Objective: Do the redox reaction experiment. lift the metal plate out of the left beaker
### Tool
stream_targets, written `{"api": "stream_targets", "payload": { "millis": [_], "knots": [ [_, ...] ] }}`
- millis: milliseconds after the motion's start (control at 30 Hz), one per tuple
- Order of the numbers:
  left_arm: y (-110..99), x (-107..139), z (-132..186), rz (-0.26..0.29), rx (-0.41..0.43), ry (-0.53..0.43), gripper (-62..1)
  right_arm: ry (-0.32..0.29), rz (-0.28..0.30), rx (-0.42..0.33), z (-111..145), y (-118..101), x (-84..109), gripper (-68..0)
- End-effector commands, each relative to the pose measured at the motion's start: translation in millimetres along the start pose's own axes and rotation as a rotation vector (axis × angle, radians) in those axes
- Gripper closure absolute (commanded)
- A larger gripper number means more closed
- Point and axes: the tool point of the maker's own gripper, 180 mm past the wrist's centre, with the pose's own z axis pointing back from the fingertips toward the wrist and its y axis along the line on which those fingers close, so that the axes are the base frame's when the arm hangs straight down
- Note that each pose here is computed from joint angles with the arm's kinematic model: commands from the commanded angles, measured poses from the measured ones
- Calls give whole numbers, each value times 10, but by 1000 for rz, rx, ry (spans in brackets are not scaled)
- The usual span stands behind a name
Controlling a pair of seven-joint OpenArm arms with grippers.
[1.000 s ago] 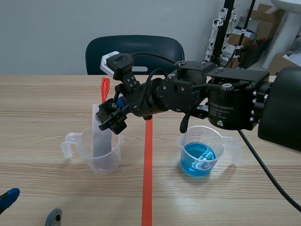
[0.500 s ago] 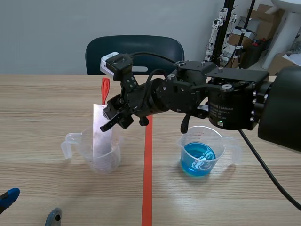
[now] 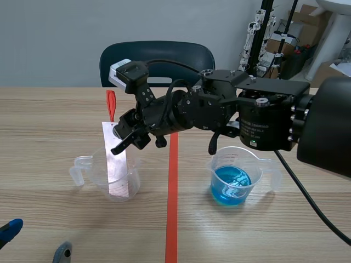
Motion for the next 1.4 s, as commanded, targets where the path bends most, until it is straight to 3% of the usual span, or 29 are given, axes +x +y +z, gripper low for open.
{"api": "stream_targets", "payload": {
  "millis": [0,733,1033,1367],
  "knots": [
    [17,65,-32,-1,3,-36,-551,-36,31,-16,22,-68,187,-6],
    [17,65,-32,-1,3,-36,-551,-41,46,-1,80,-93,135,-6],
    [17,64,-32,-2,3,-36,-551,-53,60,77,168,-19,72,-6],
    [17,64,-32,-2,3,-36,-551,-109,77,200,309,119,91,-6]
  ]
}}
